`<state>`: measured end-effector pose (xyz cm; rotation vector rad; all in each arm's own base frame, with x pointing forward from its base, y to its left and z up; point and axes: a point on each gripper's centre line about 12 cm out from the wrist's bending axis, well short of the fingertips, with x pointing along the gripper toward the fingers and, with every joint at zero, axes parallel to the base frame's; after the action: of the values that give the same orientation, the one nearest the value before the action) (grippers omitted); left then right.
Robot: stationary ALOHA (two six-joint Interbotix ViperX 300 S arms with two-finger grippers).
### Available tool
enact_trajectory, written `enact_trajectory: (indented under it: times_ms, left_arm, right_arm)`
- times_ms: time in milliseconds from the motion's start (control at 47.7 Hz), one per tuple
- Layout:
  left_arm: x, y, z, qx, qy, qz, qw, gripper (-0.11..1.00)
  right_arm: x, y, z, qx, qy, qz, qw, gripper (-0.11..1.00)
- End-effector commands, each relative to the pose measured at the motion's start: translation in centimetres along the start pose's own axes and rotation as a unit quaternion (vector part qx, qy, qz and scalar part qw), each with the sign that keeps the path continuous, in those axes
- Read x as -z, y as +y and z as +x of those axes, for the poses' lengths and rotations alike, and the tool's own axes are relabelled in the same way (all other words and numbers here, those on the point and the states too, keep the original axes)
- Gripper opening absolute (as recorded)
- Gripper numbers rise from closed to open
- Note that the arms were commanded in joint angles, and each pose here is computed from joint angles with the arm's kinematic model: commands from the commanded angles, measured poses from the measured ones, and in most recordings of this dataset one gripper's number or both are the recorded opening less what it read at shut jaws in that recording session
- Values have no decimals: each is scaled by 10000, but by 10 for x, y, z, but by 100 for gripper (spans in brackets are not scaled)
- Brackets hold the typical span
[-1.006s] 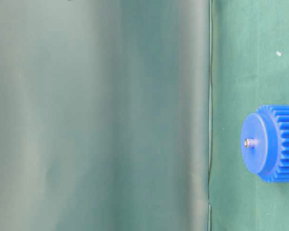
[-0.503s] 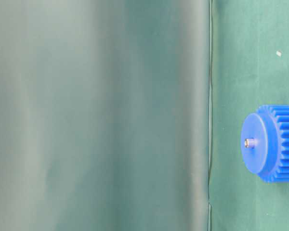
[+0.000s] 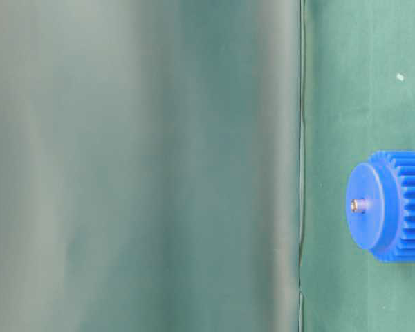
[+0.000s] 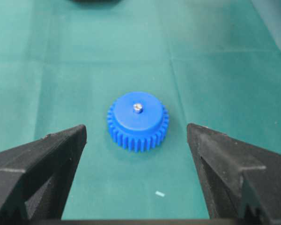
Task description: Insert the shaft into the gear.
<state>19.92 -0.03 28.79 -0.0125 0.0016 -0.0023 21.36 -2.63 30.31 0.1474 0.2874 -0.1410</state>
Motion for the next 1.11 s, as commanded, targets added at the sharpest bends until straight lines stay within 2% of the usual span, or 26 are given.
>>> enact_trajectory:
  times_ms: [0,1089]
  left_arm:
    - [-11,0,2,-3,-138,15,9999,2]
    - [-11,0,2,5,-138,15,9999,2]
  right_arm:
    - [-5,3,0,-55,-78,-21,10000,94]
    - [-5,4,0,-76,-83,-35,9999,94]
